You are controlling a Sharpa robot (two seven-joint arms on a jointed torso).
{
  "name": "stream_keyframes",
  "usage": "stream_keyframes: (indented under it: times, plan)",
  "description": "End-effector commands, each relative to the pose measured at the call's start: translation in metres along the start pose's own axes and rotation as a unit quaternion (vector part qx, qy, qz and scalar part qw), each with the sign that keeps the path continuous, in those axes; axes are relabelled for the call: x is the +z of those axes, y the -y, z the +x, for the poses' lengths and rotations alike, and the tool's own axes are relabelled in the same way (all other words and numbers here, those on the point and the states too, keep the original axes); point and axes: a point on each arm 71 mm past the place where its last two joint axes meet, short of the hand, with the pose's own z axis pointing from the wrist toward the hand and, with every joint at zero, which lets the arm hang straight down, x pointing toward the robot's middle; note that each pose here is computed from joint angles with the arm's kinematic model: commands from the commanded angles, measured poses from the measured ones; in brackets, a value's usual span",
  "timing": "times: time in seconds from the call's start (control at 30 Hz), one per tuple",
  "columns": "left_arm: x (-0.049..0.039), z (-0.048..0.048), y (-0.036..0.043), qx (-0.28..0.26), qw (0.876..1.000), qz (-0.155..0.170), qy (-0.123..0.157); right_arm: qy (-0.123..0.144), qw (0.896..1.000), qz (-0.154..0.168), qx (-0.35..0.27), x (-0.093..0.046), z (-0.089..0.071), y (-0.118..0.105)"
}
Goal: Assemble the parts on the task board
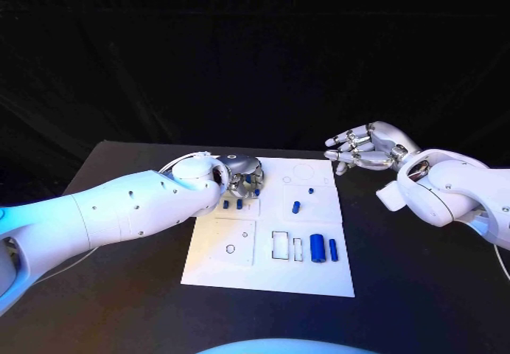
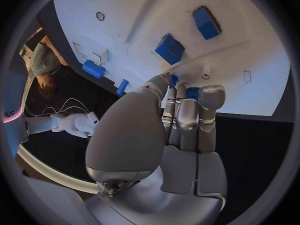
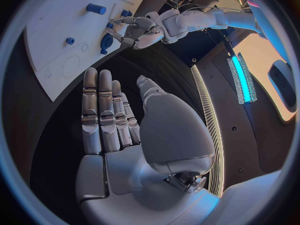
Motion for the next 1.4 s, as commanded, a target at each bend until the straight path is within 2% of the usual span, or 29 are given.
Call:
stream_keyframes:
  times: [0.03,0.5,1.03,1.4]
  plan:
    - [0.0014,0.0011,0.0019,0.006,1.000,0.006,-0.007,-0.004,1.000,-0.006,-0.001,0.0003,0.0014,-0.0012]
    - [0.0058,0.0022,0.0013,0.004,1.000,0.006,-0.012,-0.006,1.000,-0.006,-0.001,0.0007,0.0020,-0.0015]
    - [0.0097,0.0057,0.0015,0.000,1.000,0.010,-0.030,-0.007,1.000,-0.007,-0.001,0.0010,0.0027,-0.0019]
    - [0.0094,0.0035,0.0011,-0.019,1.000,0.013,-0.011,-0.007,1.000,-0.007,0.000,0.0009,0.0030,-0.0022]
